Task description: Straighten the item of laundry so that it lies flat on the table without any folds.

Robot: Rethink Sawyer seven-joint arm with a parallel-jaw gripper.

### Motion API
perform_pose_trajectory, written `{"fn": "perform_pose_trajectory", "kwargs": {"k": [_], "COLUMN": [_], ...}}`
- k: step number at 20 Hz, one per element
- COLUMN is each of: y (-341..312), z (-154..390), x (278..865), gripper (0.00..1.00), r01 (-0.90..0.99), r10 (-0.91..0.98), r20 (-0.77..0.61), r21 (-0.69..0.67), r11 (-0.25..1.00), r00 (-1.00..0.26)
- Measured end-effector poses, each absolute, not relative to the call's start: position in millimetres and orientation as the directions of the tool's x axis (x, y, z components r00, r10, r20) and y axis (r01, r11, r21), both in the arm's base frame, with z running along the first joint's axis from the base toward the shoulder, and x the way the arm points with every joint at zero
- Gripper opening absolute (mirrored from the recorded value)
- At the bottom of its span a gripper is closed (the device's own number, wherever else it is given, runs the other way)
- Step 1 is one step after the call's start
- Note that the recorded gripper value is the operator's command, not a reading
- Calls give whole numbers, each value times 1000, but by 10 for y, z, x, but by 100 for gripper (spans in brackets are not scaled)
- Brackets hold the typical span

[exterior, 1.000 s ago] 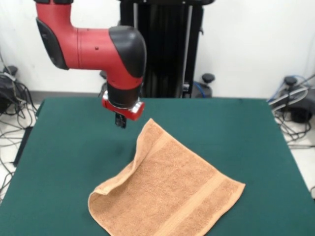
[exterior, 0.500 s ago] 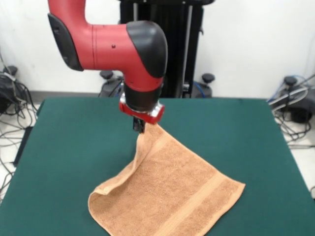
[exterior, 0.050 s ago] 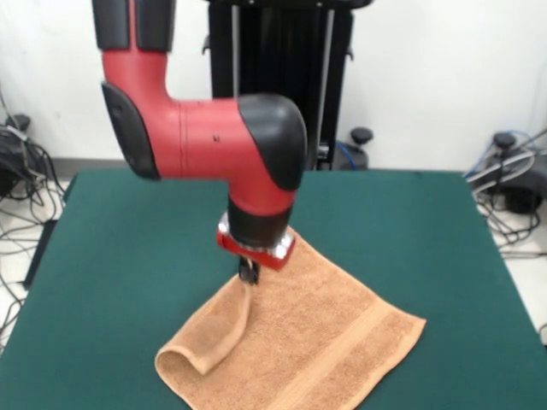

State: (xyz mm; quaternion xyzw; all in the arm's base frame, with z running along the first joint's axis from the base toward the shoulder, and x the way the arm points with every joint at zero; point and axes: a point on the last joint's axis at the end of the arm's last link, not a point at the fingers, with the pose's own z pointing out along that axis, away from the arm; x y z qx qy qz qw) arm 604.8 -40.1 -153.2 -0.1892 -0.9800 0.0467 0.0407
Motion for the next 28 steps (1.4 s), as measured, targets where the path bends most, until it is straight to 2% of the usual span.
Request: {"fn": "perform_pose_trajectory", "kwargs": {"k": [3,9,15,21,28], "y": [-323,-277,-276,-246,-63], "z": [-1741,-1738,-1734,-1559,-1075], "x": [6170,6300,6310,6346,6638], "gripper": [0,0,0,0,0], "r01": [362,347,348,372,431], "r10": [370,375,377,397,443], "r20": [55,127,133,138,115], "r21": [-116,-194,-198,-174,-118], "r11": [925,917,916,912,895], "r00": [-927,-918,-917,-908,-889]}}
